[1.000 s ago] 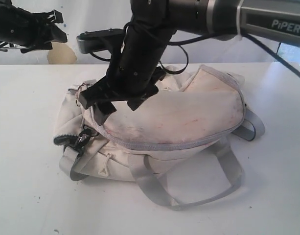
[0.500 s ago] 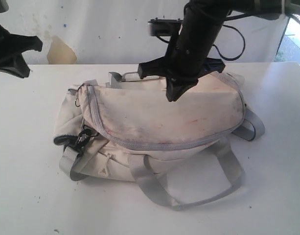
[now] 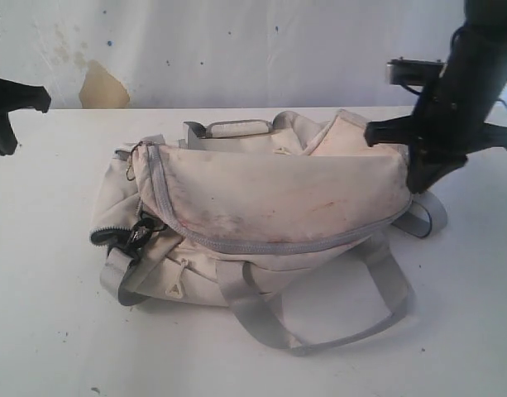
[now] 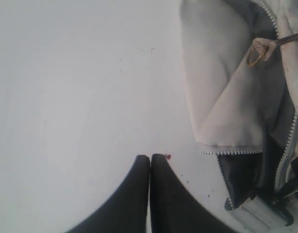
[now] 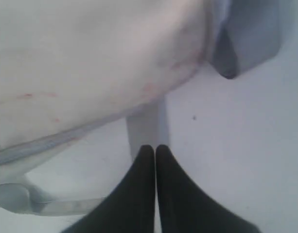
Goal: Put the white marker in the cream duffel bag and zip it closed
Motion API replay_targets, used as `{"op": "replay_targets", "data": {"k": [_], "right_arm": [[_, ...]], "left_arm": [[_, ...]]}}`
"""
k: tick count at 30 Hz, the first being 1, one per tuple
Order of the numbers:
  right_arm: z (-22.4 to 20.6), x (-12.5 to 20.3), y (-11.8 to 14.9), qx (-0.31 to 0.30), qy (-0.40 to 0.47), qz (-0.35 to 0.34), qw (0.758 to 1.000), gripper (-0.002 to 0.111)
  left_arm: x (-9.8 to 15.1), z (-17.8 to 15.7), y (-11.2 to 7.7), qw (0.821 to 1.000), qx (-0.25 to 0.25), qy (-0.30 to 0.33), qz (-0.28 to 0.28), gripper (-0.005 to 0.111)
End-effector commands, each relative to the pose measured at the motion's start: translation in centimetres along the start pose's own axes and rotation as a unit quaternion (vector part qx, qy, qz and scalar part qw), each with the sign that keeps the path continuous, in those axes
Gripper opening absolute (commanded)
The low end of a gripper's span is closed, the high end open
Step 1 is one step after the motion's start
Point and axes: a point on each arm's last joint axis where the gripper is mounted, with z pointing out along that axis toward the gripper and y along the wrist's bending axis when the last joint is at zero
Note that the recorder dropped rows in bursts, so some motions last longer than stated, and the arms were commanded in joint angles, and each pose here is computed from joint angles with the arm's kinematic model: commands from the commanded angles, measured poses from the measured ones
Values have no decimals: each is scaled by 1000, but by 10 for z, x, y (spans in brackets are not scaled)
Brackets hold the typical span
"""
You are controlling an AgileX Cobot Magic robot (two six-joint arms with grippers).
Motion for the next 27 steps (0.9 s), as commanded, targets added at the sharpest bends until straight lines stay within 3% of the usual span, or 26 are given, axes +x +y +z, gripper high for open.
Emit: {"op": "replay_targets", "data": {"k": [1, 6, 13, 18, 21, 27], "right_arm": [[-14, 21, -39, 32, -1, 31, 999, 0], [-15, 34, -61, 57, -25, 38, 997, 0], [-9, 40, -63, 62, -17, 10, 998, 0], [-27, 45, -59, 60, -43, 7, 997, 0], [-52, 57, -54, 62, -67, 5, 996, 0], [-104, 100, -43, 67, -160, -2, 985, 0]], "left_arm": [[1, -6, 0, 1000, -5, -3, 0, 0], [3, -6, 3, 1000, -20, 8, 9, 0], [7, -15, 4, 1000, -27, -9, 12, 0], [40, -21, 9, 998, -49, -28, 21, 0], [72, -35, 10, 998, -49, -33, 22, 0], [130, -79, 10, 990, -45, -132, 20, 0]]}}
